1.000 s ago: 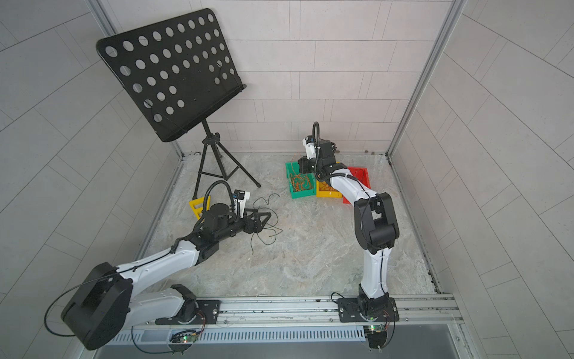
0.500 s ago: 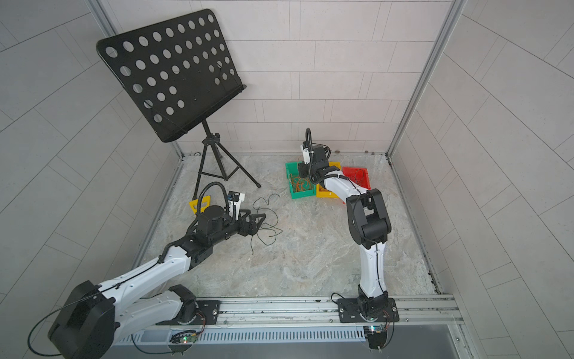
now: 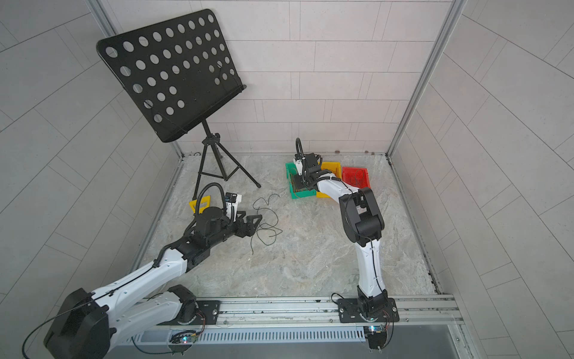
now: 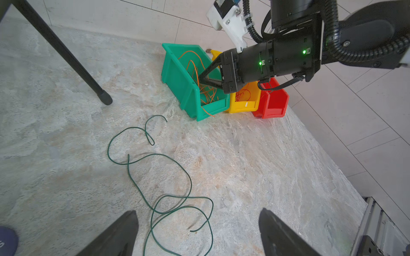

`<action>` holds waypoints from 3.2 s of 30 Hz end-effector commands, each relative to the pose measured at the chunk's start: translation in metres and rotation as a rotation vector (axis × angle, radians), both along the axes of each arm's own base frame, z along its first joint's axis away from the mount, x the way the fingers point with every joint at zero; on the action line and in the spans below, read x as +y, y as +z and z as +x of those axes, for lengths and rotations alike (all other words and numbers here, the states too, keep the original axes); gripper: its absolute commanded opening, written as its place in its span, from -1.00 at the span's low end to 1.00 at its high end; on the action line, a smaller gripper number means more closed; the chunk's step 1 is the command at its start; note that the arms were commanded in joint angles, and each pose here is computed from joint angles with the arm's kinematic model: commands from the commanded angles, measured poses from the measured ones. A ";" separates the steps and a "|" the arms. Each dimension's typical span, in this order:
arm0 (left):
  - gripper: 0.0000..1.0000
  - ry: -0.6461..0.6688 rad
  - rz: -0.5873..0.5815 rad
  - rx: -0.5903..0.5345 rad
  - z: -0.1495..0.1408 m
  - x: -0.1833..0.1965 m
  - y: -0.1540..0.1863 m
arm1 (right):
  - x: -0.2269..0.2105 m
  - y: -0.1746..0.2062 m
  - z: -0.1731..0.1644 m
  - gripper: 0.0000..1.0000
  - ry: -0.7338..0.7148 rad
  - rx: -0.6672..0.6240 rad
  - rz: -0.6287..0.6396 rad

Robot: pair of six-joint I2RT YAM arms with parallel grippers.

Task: Untangle and sort cables by color
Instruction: Place the cable in the bin, then pick up the cable at the center of the board, then place the cable in the bin.

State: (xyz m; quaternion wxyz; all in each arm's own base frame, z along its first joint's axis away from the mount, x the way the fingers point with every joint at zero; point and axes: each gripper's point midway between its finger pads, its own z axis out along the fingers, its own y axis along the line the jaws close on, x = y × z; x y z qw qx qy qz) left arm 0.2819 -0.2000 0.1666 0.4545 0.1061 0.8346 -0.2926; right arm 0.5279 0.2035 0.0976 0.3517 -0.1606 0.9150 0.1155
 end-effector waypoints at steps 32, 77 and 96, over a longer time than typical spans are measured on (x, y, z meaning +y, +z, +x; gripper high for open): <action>0.98 0.304 -0.020 0.160 0.003 0.072 -0.035 | 0.142 0.008 -0.128 0.36 0.359 0.056 0.063; 0.93 -0.146 -0.259 0.004 0.011 -0.028 0.022 | 0.014 0.195 -0.185 -1.00 0.229 -0.174 0.169; 0.84 -0.196 -0.185 0.027 0.013 -0.061 0.012 | -0.229 0.222 -0.133 -1.00 -0.369 -0.259 0.083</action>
